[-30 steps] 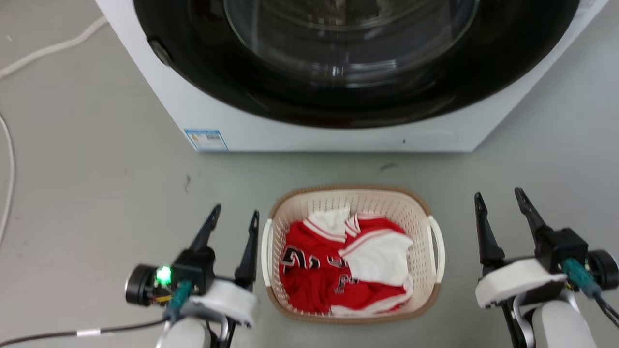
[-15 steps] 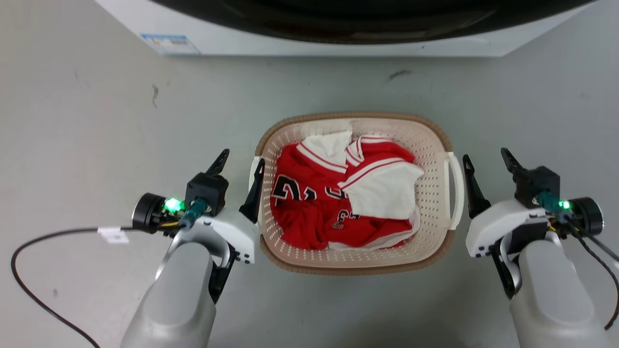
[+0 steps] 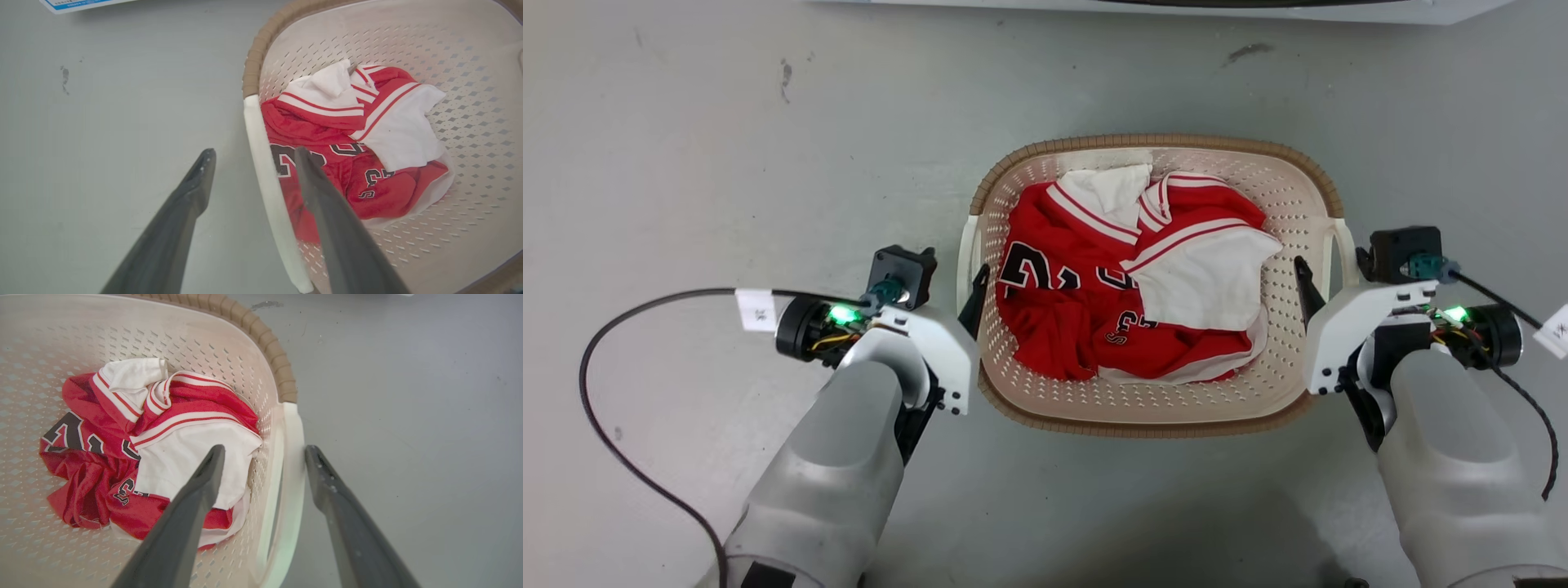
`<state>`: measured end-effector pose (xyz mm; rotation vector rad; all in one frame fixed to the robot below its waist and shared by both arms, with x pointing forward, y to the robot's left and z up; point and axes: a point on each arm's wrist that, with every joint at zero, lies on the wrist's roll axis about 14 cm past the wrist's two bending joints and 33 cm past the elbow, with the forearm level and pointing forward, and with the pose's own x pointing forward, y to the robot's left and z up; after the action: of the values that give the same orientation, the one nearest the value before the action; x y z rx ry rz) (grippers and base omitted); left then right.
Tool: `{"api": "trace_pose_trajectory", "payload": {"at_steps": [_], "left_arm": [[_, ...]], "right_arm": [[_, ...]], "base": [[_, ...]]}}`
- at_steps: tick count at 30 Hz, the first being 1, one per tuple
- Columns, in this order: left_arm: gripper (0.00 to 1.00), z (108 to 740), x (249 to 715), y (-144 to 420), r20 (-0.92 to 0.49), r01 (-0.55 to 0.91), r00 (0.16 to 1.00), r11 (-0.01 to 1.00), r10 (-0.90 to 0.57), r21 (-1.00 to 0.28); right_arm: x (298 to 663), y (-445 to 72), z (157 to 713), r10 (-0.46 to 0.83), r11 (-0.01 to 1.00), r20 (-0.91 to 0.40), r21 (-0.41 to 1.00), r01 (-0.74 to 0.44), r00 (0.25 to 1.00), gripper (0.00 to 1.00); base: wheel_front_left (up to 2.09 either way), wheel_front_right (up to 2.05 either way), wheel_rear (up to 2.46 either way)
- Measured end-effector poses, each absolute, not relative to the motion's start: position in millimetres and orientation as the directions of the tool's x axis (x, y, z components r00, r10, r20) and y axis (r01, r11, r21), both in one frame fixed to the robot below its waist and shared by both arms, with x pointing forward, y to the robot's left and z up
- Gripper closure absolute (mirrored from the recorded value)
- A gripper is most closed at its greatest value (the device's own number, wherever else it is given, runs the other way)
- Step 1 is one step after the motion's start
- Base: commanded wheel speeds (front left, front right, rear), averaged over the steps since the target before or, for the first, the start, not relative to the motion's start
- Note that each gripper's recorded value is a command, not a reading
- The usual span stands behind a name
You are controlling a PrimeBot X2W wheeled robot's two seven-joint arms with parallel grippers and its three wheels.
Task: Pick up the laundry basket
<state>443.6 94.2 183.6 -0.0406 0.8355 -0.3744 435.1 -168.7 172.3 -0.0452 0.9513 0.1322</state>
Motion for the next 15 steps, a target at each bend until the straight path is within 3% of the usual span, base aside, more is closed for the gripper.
{"api": "trace_pose_trajectory", "payload": {"at_steps": [15], "left_arm": [[0.0, 156, 425, 87, -0.824, 0.311, 0.428, 0.916, -0.372, -0.253]], "right_arm": [[422, -179, 142, 0.049, 0.993, -0.91, 0.002, -0.114, 0.411, 0.0]], "base": [[0.0, 0.0, 0.0]]}}
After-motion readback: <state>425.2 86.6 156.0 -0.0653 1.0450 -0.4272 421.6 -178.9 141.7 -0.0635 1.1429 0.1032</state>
